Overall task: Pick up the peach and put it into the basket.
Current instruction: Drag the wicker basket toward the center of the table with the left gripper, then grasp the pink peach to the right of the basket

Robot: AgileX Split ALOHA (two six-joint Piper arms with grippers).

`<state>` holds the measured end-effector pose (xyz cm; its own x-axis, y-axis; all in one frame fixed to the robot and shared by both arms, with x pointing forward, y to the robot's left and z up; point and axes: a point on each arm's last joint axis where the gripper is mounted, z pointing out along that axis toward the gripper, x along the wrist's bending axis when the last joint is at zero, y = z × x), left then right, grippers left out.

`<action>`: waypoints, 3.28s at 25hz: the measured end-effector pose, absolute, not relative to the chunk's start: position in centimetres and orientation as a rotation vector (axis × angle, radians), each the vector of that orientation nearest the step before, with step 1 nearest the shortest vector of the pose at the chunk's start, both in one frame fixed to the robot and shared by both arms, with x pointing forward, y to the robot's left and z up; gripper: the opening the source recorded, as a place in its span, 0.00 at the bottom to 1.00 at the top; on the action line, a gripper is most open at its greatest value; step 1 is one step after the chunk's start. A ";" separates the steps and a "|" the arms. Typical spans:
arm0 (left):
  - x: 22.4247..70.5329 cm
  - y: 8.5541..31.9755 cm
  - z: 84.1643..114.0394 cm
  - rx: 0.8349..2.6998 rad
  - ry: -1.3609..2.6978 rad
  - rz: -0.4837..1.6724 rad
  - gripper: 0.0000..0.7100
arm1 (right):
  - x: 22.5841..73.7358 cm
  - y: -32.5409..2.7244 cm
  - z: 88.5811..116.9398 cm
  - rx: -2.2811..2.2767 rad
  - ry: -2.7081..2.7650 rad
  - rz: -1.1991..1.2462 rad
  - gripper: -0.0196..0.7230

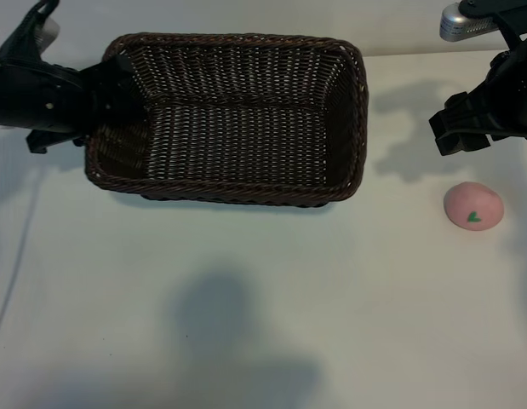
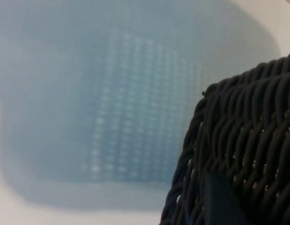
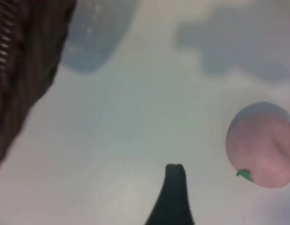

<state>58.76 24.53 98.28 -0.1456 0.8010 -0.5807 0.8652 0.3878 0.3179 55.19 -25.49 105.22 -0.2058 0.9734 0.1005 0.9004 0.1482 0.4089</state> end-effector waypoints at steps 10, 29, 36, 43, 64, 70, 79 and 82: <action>61.1 21.1 95.1 1.448 1.980 -0.189 0.47 | 55.2 -25.5 105.2 1.849 2.231 0.575 0.83; 62.0 21.0 91.0 1.402 2.087 -0.248 0.47 | 55.2 -25.5 105.2 1.849 2.232 0.574 0.83; 62.1 20.9 91.1 1.406 2.076 -0.258 0.61 | 55.2 -25.5 105.2 1.850 2.232 0.574 0.83; 61.9 20.8 93.1 1.424 2.012 -0.237 0.99 | 55.2 -25.5 105.2 1.850 2.233 0.573 0.83; 57.1 22.1 108.5 1.691 1.591 0.157 0.94 | 55.1 -25.5 105.2 1.855 2.241 0.565 0.83; 54.0 23.1 113.0 1.738 1.470 0.362 0.93 | 55.1 -25.5 105.2 1.855 2.241 0.565 0.83; 47.1 25.3 118.2 1.870 1.339 0.641 0.90 | 55.1 -25.5 105.2 1.856 2.242 0.563 0.83; 44.8 25.7 119.1 1.907 1.329 0.658 0.89 | 55.1 -25.5 105.2 1.856 2.243 0.562 0.83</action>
